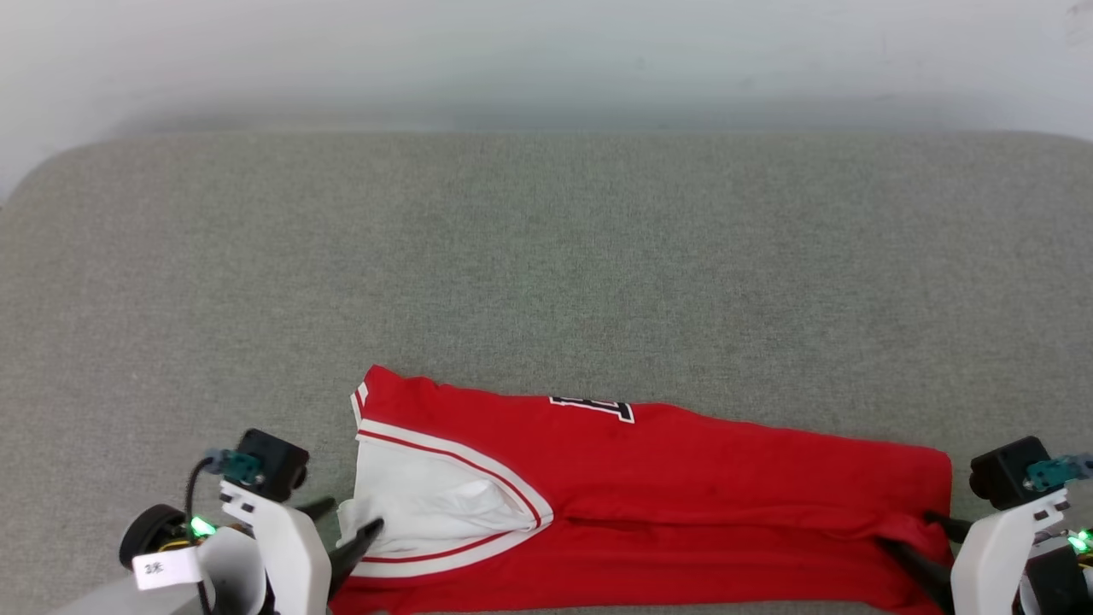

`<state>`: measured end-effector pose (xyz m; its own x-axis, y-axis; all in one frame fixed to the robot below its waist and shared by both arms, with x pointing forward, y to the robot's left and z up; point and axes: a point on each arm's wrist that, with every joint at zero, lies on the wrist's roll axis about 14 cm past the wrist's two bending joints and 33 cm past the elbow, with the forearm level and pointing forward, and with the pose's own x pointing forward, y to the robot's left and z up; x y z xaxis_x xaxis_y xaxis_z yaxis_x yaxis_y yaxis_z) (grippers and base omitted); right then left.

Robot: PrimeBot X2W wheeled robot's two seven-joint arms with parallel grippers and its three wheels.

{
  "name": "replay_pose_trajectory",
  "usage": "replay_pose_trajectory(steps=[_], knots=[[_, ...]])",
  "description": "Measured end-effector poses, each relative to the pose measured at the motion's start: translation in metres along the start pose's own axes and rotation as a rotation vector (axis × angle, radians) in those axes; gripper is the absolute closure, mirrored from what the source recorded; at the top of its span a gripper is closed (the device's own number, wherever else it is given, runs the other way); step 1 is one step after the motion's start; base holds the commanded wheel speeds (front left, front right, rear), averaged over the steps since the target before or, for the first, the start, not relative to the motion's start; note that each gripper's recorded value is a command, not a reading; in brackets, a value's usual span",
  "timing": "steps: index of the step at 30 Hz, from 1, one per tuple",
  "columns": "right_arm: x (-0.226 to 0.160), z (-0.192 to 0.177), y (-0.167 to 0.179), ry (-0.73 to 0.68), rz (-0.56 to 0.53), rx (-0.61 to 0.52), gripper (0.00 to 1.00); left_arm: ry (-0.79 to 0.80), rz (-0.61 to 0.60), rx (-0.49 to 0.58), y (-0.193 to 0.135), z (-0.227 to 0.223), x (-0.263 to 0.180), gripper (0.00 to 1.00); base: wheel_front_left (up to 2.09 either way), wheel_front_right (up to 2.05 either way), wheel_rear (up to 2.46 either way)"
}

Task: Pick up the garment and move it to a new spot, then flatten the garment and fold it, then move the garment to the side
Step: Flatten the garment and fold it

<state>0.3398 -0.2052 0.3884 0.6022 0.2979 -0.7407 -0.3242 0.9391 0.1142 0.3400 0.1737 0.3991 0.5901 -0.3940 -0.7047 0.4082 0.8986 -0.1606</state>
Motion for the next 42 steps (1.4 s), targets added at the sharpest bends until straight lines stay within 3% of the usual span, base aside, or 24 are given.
replay_pose_trajectory(steps=[7, 13, 24, 34, 42], knots=[[-0.030, 0.039, -0.001, -0.143, 0.013, 0.005, 0.00, -0.274, 0.130, -0.012, 0.014, 0.037, -0.021, 0.00, 0.00, 0.00, 0.00], [-0.045, 0.060, -0.020, -0.178, -0.019, 0.026, 0.00, -0.466, 0.279, 0.008, 0.033, 0.064, -0.047, 0.00, 0.00, 0.00, 0.00], [-0.025, 0.036, -0.033, -0.009, 0.015, 0.209, 0.00, -0.704, 0.503, -0.007, 0.046, 0.092, -0.081, 0.00, 0.00, 0.00, 0.00], [0.008, 0.006, -0.018, 0.121, 0.049, 0.242, 0.00, -0.810, 0.692, -0.008, 0.058, 0.079, -0.107, 0.00, 0.00, 0.00, 0.00], [0.024, -0.011, -0.002, 0.180, 0.085, 0.253, 0.00, -0.824, 0.753, -0.036, 0.052, 0.061, -0.110, 0.00, 0.00, 0.00, 0.00]])
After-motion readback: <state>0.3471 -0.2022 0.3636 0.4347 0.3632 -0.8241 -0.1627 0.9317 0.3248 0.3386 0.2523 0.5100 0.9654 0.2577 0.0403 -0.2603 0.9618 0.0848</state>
